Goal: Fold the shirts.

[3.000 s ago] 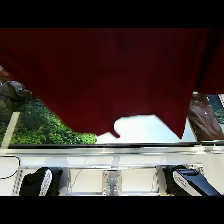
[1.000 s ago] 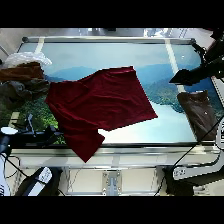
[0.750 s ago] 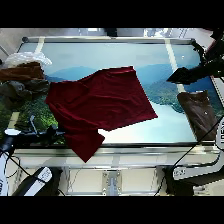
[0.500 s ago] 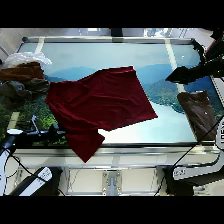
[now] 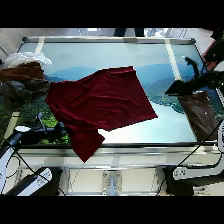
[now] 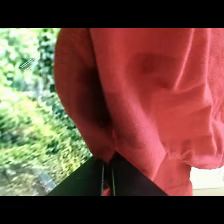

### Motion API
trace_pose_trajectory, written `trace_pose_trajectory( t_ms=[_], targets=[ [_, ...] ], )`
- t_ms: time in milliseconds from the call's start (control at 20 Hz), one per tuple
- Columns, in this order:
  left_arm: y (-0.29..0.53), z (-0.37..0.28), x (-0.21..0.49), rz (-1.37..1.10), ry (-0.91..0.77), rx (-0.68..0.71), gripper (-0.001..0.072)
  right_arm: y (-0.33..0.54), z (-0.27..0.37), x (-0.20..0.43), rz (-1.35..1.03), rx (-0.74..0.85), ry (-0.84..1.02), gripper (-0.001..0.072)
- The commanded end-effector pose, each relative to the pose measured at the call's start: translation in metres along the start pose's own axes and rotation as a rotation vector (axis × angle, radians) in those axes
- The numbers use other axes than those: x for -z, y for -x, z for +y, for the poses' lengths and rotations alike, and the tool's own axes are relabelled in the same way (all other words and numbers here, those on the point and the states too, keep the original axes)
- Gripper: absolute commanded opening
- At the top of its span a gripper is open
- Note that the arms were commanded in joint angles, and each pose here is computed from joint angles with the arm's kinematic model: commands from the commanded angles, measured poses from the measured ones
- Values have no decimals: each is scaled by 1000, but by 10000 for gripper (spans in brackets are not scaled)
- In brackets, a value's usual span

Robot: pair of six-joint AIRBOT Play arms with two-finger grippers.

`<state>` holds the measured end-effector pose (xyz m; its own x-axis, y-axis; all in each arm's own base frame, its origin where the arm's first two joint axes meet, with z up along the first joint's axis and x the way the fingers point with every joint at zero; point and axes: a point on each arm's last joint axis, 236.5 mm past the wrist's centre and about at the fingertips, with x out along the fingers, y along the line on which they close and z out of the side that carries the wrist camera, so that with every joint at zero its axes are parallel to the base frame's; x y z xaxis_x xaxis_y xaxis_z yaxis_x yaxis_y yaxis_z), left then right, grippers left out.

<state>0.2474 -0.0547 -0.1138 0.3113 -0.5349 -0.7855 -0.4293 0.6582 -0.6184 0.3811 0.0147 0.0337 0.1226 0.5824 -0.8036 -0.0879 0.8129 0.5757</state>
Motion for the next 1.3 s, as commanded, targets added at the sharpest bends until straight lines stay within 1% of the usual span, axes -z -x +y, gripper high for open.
trace_pose_trajectory(
  t_ms=[0,150,300,350,400,500,600,750,800,900,1250],
  targets=[
    [-1,-1,-2,-7,-5,-2,14,-52,-17,47,11,-58,-122,347],
    [-1,-1,0,-2,-6,0,14,-68,-32,83,35,-71,-199,347],
    [-1,-2,0,-1,-5,1,14,-63,-51,97,-43,-84,-320,348],
    [-1,-2,0,-1,-5,1,13,-63,-53,99,-76,-101,-360,399],
    [-1,-2,0,-1,-6,1,14,-65,-53,100,-113,-117,-400,483],
    [-1,-2,0,-1,-5,1,14,-75,-56,98,-161,-129,-456,503],
    [-1,-2,0,-1,-5,1,14,-82,-59,83,-242,-136,-507,503],
    [-1,-2,0,-1,-5,1,14,-92,-56,60,-318,-106,-498,500],
    [-1,-2,0,-1,-5,1,14,-97,-56,56,-324,-79,-482,498],
    [-1,-2,0,-1,-5,1,14,-106,-55,55,-318,-33,-466,429],
    [-1,-2,0,-1,-6,0,14,-110,-54,57,-304,-38,-557,423]
  ],
)
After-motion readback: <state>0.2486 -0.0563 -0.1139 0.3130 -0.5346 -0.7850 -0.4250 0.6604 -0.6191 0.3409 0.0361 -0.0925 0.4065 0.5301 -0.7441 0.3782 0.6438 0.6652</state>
